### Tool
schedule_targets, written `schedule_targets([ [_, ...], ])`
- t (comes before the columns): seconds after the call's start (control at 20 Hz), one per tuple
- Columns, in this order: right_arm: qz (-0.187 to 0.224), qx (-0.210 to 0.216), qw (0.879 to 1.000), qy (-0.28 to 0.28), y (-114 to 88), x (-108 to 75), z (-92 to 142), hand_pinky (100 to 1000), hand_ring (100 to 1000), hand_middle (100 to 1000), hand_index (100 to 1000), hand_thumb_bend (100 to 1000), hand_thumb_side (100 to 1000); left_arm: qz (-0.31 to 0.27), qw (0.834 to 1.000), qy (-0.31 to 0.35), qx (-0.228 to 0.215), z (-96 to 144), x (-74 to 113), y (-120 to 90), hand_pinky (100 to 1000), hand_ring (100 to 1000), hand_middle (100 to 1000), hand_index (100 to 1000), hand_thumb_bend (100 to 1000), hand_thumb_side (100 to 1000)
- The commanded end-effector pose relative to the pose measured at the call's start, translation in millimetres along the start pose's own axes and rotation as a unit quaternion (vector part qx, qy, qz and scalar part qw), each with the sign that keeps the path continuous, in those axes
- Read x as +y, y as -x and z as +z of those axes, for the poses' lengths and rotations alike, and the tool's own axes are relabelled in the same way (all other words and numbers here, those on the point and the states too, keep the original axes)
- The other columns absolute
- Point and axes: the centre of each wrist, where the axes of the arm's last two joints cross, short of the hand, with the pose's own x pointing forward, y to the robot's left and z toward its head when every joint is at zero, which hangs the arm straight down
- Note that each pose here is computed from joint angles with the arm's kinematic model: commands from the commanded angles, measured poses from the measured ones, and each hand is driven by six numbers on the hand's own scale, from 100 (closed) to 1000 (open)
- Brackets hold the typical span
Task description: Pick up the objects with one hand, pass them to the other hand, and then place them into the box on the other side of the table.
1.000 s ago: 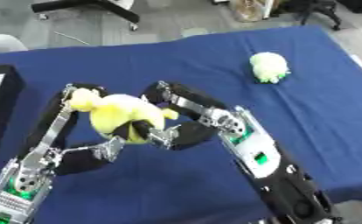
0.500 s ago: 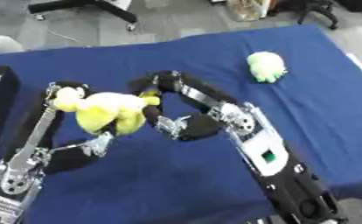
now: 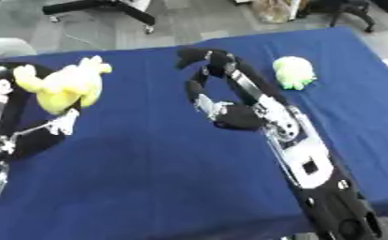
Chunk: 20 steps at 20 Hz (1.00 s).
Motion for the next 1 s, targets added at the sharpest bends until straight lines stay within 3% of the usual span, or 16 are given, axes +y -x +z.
schedule_targets([
  [0.05, 0.010, -0.004, 1.000, -0.007, -2, -2.9, -1, 651, 410, 712, 883, 100, 644, -0.087, 0.995, -0.030, 0.041, -10, 25.7, 23, 603, 319, 312, 420, 259, 100],
  [0.1, 0.009, -0.003, 1.000, -0.011, -2, -2.0, -1, 651, 408, 710, 883, 100, 648, -0.110, 0.992, -0.035, 0.053, -12, 30.3, 29, 603, 322, 312, 421, 336, 100],
  [0.25, 0.007, 0.000, 1.000, -0.021, 0, 0.3, 0, 651, 406, 707, 883, 100, 654, -0.192, 0.976, -0.043, 0.088, -19, 47.3, 49, 604, 329, 317, 422, 454, 100],
  [0.6, 0.001, 0.005, 0.999, -0.038, 4, 3.9, 3, 652, 403, 702, 883, 100, 669, -0.352, 0.919, -0.005, 0.178, -15, 73.5, 97, 609, 363, 337, 426, 674, 100],
  [1.0, -0.002, 0.009, 0.999, -0.046, 5, 5.0, 5, 652, 400, 697, 883, 100, 678, -0.452, 0.849, 0.079, 0.264, 12, 81.0, 145, 615, 374, 333, 434, 754, 100],
])
